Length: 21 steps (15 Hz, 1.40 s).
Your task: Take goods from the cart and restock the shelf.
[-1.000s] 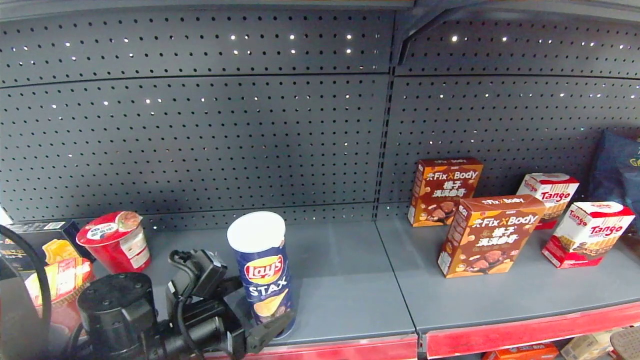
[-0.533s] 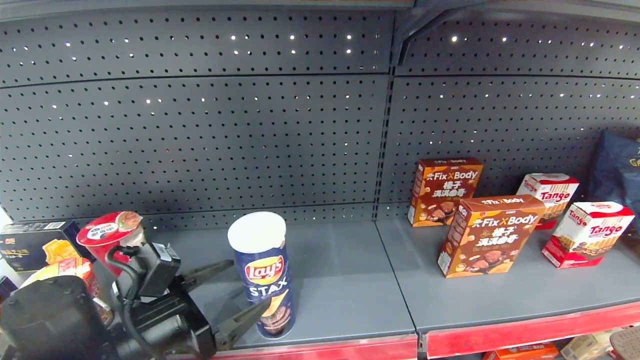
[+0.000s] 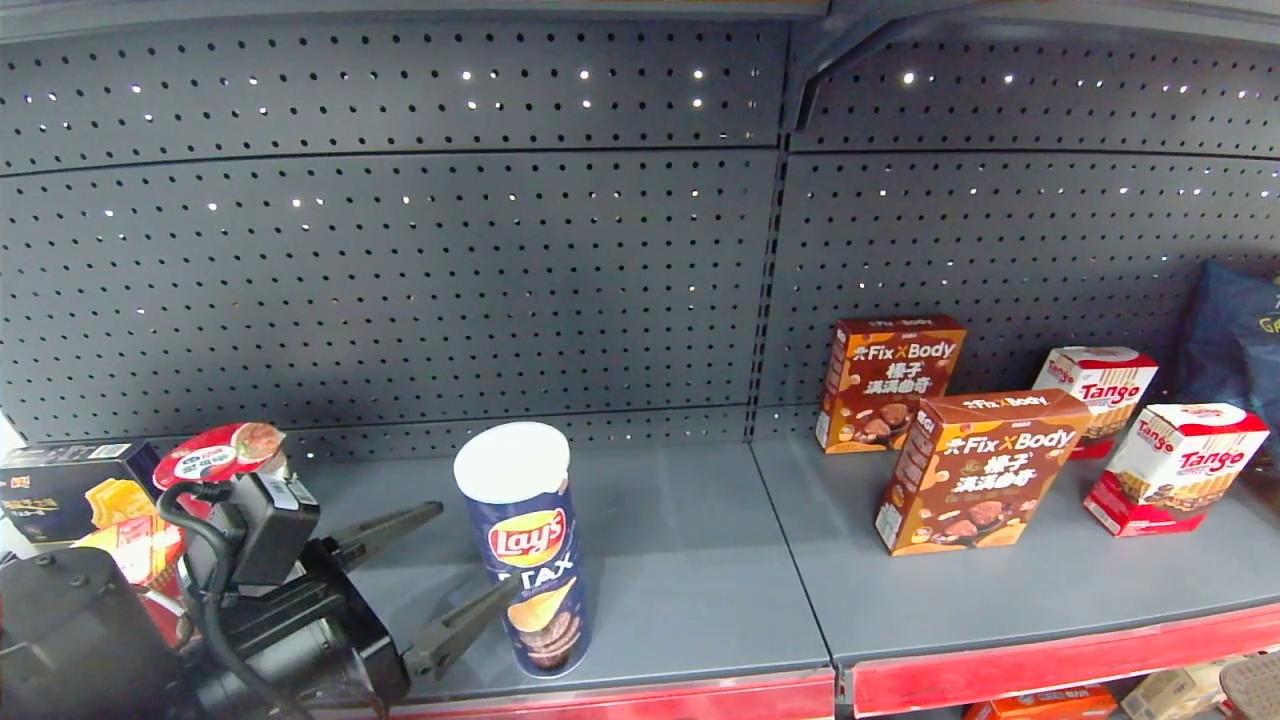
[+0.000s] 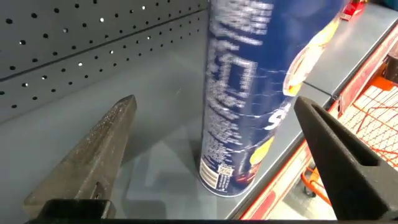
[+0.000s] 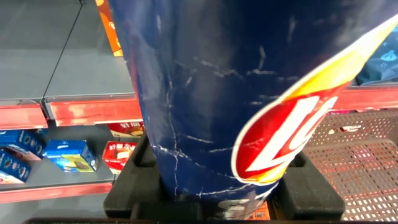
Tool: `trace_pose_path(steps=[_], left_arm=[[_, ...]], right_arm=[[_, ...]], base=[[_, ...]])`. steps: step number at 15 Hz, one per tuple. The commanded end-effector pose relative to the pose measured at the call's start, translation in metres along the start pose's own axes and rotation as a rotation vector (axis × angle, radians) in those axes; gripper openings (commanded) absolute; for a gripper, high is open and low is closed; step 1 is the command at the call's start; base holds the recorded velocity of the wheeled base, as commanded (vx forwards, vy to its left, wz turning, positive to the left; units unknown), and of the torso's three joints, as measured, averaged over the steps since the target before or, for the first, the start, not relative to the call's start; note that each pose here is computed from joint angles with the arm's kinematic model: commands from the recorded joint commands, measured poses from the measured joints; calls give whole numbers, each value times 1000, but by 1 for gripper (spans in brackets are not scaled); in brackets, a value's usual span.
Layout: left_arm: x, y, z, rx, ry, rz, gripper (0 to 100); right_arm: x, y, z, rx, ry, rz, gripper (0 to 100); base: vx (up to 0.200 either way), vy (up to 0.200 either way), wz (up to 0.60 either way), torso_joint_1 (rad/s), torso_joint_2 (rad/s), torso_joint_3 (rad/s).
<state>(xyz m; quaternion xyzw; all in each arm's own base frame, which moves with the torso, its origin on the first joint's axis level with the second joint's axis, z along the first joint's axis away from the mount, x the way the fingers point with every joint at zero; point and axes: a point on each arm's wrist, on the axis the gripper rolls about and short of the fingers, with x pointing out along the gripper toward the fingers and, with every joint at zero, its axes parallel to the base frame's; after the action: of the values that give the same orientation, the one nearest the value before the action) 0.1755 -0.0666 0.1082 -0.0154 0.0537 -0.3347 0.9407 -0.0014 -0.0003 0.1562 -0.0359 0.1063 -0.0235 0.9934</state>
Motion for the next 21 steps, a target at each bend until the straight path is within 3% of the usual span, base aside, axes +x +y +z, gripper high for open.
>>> trace_pose_path(steps=[1, 11, 15, 21], left_arm=[[1, 1, -3, -7, 19, 5, 100], [1, 11, -8, -15, 50, 55, 100], [-4, 2, 3, 11, -9, -22, 100], [-30, -7, 27, 60, -134, -13, 100]], right_arm=[[0, 0, -1, 0, -1, 0, 0], [0, 0, -2, 1, 0, 3, 0], [0, 0, -3, 1, 4, 2, 0], [-1, 0, 1, 1, -12, 7, 0]], base=[[0, 0, 0, 0, 0, 0], [0, 0, 0, 0, 0, 0], [0, 0, 0, 0, 0, 0], [0, 0, 0, 0, 0, 0]])
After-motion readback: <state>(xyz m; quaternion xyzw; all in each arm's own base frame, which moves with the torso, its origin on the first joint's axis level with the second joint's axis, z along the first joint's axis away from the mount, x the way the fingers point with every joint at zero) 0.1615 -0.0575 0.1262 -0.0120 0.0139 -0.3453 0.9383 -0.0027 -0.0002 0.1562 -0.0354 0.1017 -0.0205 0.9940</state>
